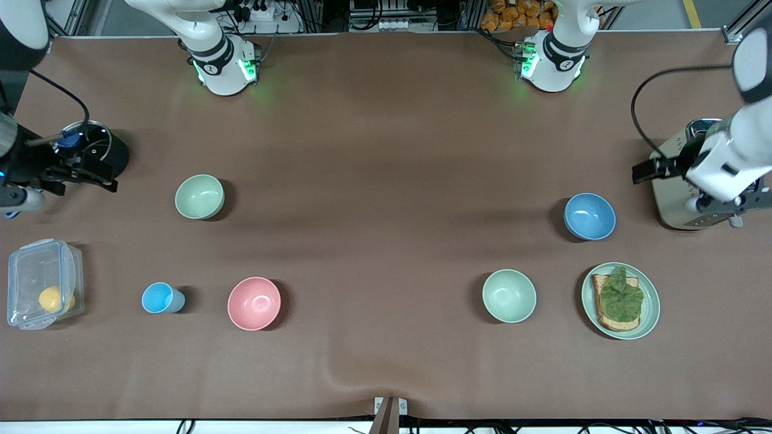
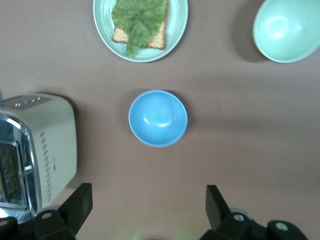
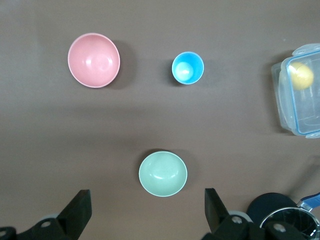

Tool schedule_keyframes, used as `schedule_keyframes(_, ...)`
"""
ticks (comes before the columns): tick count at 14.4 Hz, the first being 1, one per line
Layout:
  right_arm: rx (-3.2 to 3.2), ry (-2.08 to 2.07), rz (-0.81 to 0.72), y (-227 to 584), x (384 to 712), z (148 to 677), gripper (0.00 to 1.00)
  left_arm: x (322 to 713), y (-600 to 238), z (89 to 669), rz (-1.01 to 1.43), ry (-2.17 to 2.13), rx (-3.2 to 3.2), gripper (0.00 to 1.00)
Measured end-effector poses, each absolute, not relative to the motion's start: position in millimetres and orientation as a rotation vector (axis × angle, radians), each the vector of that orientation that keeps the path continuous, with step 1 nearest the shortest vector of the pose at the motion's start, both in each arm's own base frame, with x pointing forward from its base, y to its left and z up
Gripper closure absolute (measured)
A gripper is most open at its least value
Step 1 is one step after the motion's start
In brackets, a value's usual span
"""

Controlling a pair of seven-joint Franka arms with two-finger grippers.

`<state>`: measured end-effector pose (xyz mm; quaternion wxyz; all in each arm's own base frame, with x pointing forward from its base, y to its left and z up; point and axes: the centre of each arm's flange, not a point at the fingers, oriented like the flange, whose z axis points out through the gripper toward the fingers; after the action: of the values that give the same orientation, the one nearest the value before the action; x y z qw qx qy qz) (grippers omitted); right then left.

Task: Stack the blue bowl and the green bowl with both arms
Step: 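Reach the right gripper to the green bowl while the left reaches the blue bowl, then grasp the green bowl rim with the right gripper while the left grasps the blue bowl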

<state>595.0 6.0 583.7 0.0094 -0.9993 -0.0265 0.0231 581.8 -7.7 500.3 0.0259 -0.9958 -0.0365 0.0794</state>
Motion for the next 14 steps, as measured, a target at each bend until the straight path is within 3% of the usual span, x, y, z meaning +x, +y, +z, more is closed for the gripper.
schedule_keyframes(4,-3.118,-0.084,0.103,7.7,608.7,529.8,0.00,581.5,44.1,398.0,0.185,-0.165,-3.093,0.00)
schedule_keyframes(9,-3.114,-0.121,0.161,21.1,601.8,442.6,0.00,577.0,73.7,300.9,0.320,-0.213,-3.089,0.00)
schedule_keyframes(14,-3.107,-0.293,0.050,1.9,577.7,357.7,0.00,575.3,96.0,240.8,0.388,-0.185,-3.105,0.00)
